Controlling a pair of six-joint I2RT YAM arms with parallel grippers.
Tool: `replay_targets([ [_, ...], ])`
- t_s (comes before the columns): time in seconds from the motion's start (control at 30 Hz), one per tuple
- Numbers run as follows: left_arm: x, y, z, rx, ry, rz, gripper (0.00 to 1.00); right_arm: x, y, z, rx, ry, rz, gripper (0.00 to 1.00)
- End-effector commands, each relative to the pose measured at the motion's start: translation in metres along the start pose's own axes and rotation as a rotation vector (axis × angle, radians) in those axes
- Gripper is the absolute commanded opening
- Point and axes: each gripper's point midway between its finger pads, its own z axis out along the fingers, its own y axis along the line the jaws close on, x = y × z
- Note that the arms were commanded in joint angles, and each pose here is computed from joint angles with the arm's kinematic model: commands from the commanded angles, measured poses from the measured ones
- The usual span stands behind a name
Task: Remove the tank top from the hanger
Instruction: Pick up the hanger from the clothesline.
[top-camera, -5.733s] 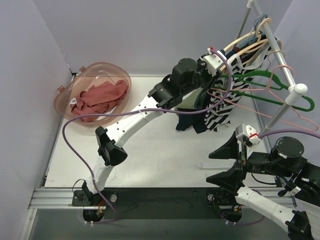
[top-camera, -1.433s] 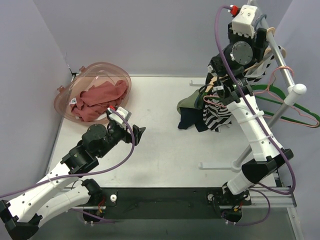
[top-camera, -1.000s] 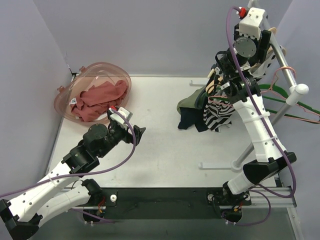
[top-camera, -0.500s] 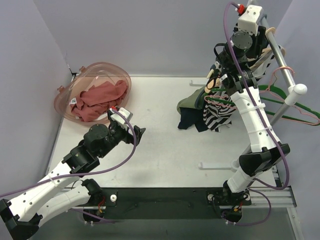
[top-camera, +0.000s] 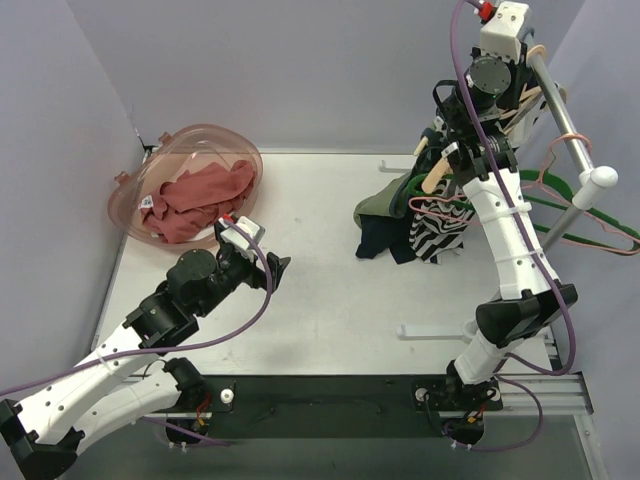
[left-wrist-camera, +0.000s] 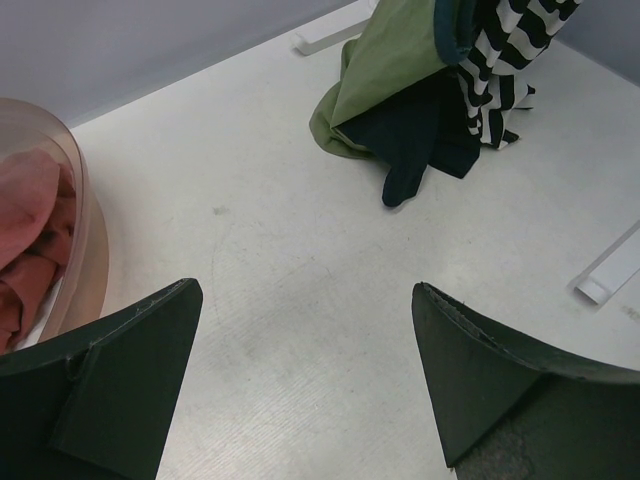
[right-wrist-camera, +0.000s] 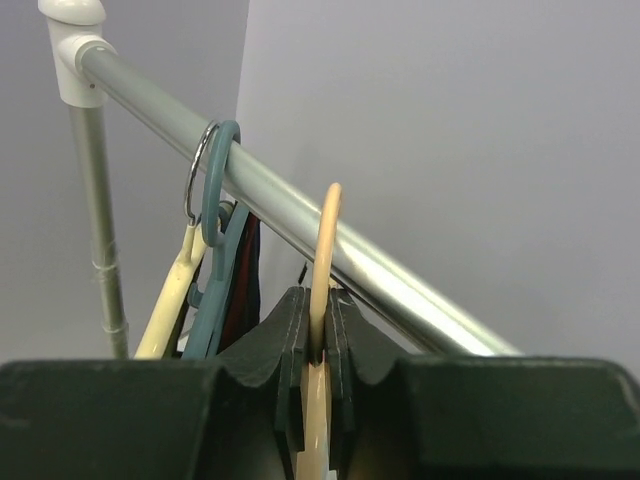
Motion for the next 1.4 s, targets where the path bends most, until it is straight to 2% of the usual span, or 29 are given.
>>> replay_targets([
  [0.0, -0.011, 0.002, -0.005, -0.005, -0.042, 0.002, 0.97, -0.042, -0.021, 0.001, 0.014, -0.094, 0.105, 0.0],
  [0.47, -0.011, 0.002, -0.008, -0.005, -0.043, 0.006, 0.97, -0.062, -0.013, -0.005, -0.032, -0.15, 0.138, 0.0],
  [0.8, -0.012, 0.002, -0.008, -0.005, -0.046, 0.012, 0.97, -0.067, 0.0, -0.028, -0.071, -0.178, 0.139, 0.0],
  [1.0, -0.012, 0.003, -0.01, -0.01, -0.05, 0.016, 0.97, -0.069, 0.006, -0.026, -0.07, -0.191, 0.12, 0.0],
  [1.23, -0.011, 0.003, -0.01, -0.009, -0.046, 0.018, 0.97, -0.082, 0.007, -0.018, -0.049, -0.297, 0.099, 0.0],
  [1.37, -0.012, 0.003, -0.01, -0.008, -0.049, 0.017, 0.97, -0.082, 0.001, -0.017, -0.043, -0.294, 0.11, 0.0],
])
